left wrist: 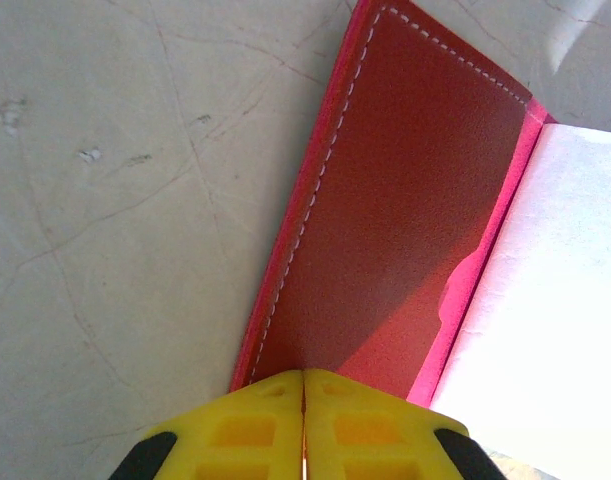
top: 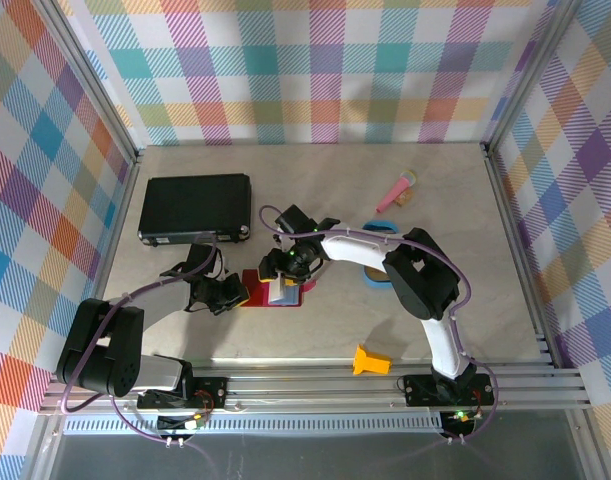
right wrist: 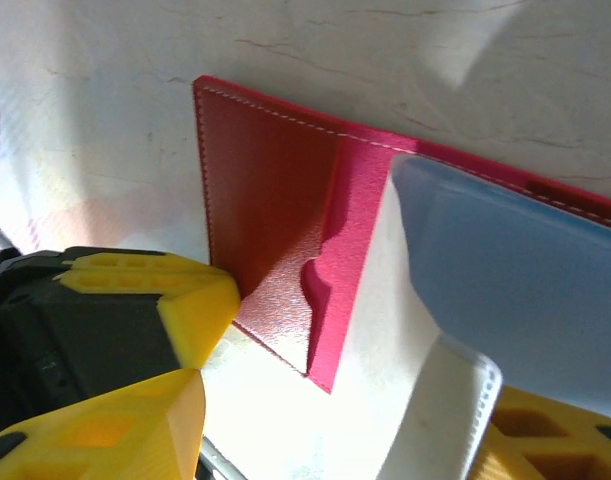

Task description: Put the credit cards into the card holder

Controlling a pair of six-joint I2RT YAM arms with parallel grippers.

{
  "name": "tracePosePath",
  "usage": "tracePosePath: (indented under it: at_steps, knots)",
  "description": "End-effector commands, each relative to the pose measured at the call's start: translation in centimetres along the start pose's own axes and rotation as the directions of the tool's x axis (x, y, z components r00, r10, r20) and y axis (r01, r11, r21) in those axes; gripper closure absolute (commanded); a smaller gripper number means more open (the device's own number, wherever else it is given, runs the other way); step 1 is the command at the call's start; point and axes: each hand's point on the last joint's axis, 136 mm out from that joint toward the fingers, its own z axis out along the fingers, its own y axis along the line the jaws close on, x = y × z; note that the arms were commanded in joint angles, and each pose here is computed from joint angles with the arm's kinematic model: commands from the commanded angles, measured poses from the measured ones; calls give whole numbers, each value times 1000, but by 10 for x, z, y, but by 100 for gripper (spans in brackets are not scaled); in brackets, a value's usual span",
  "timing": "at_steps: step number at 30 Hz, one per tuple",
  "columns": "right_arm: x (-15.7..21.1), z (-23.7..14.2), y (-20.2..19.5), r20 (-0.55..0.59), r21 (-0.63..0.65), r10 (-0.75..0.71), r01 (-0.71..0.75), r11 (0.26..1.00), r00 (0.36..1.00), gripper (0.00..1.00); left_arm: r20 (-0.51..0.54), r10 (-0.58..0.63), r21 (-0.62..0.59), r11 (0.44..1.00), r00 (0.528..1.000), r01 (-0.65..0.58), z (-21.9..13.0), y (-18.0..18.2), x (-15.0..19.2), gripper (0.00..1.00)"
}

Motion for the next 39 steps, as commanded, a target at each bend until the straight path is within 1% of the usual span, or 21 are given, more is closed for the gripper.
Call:
tracePosePath:
  at_steps: [1, 4, 5, 9, 15, 20, 24, 27, 30, 33, 39]
  knots:
    - [3, -10, 30, 8, -109, -61, 62, 992, 998, 44, -20, -22, -51, 998, 1000, 21, 4, 16, 7, 91]
    - [3, -9, 40, 3, -157, -72, 72, 985, 997, 44, -7, -17, -36, 999, 1000, 16, -1, 9, 2, 91]
    - [3, -8, 42, 0, -172, -73, 72, 982, 997, 43, -23, -29, -48, 998, 999, 27, -3, 10, 6, 91]
    - [-1, -5, 51, 9, -225, -69, 69, 972, 998, 42, -18, -30, -37, 999, 999, 29, -10, 2, 3, 90]
    - [-8, 8, 55, 9, -264, -45, 46, 964, 999, 39, -20, -34, -30, 999, 999, 34, -21, -7, 1, 88]
    - [-13, 17, 57, -1, -268, -33, 31, 963, 999, 39, -34, -68, 26, 997, 997, 69, -26, -19, 4, 86]
    - [-16, 24, 55, -2, -260, -6, 5, 966, 1000, 39, -5, -77, -4, 997, 997, 77, -38, -15, 5, 86]
    - [-18, 29, 58, 0, -281, 9, -9, 960, 1000, 39, 5, -104, -10, 994, 995, 104, -47, -11, 10, 86]
    - [-20, 36, 54, 0, -257, 23, -23, 966, 1000, 39, 6, -133, 6, 991, 991, 133, -51, -10, 18, 86]
    - [-20, 42, 46, 6, -199, 47, -44, 979, 999, 39, 5, -153, 40, 987, 988, 153, -51, -13, 22, 86]
    - [-20, 50, 34, 22, -125, 80, -77, 989, 997, 39, -5, -156, 113, 981, 988, 156, -42, -21, 19, 86]
